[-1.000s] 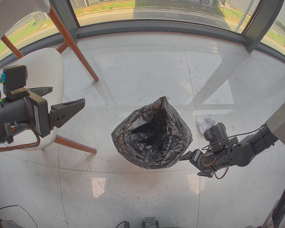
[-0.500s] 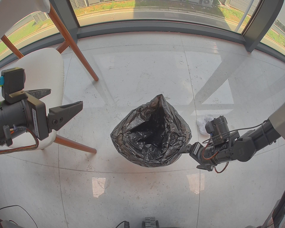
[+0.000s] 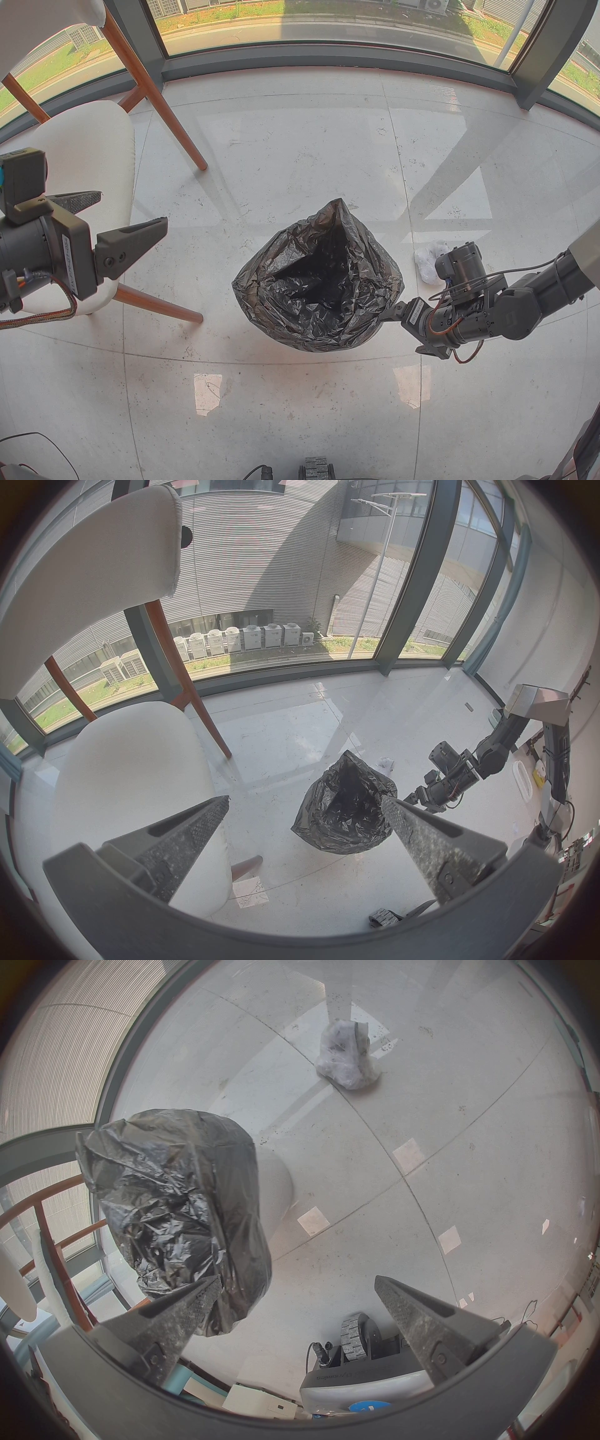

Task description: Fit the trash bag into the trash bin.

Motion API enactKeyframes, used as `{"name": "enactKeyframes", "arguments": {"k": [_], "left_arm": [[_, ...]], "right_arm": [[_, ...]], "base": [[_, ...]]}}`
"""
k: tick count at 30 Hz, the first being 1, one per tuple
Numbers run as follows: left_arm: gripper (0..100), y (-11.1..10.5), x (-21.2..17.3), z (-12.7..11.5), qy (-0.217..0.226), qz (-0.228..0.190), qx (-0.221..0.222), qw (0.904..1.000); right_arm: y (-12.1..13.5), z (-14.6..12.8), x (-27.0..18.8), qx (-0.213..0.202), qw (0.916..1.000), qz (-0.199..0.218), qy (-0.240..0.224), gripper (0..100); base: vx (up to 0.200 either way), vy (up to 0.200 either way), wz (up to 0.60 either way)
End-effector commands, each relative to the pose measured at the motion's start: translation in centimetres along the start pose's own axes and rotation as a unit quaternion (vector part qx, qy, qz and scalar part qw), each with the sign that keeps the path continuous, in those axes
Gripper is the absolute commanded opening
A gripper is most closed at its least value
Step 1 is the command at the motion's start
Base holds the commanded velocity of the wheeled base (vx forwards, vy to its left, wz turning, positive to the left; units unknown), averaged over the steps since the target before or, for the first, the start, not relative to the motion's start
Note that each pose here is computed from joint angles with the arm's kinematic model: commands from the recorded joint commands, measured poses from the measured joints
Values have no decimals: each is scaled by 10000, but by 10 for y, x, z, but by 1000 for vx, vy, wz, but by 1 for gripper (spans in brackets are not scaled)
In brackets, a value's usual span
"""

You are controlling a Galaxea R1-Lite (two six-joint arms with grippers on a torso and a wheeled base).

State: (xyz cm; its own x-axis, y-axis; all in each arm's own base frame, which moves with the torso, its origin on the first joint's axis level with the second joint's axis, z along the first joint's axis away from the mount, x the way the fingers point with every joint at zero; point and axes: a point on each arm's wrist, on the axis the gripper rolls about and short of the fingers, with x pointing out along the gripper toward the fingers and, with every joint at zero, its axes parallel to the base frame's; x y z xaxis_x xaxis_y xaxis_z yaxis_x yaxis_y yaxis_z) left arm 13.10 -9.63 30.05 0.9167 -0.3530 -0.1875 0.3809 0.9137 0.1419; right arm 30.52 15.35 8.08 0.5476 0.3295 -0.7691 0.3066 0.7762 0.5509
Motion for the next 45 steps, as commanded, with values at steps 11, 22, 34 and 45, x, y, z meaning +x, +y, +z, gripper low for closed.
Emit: {"name": "enactKeyframes", "arguments": {"k": [11,22,34,45], "left_arm": [[100,1,-1,0,-19,27,-5,10000],[100,0,-1,0,-14,4,-15,10000],[100,0,-5,-9,64,-24,-226,9997],[100,2,-7,-7,25,24,-236,9997]], "right_arm": [[-16,9,13,185,9995,-263,18,100],[-37,27,3,528,9976,-413,-157,100],[-122,96,-29,-255,9922,-980,-727,100],[-167,128,1,-1882,9662,-1134,-1348,100]], "base": [[0,0,0],[0,0,0],[0,0,0],[0,0,0]]}}
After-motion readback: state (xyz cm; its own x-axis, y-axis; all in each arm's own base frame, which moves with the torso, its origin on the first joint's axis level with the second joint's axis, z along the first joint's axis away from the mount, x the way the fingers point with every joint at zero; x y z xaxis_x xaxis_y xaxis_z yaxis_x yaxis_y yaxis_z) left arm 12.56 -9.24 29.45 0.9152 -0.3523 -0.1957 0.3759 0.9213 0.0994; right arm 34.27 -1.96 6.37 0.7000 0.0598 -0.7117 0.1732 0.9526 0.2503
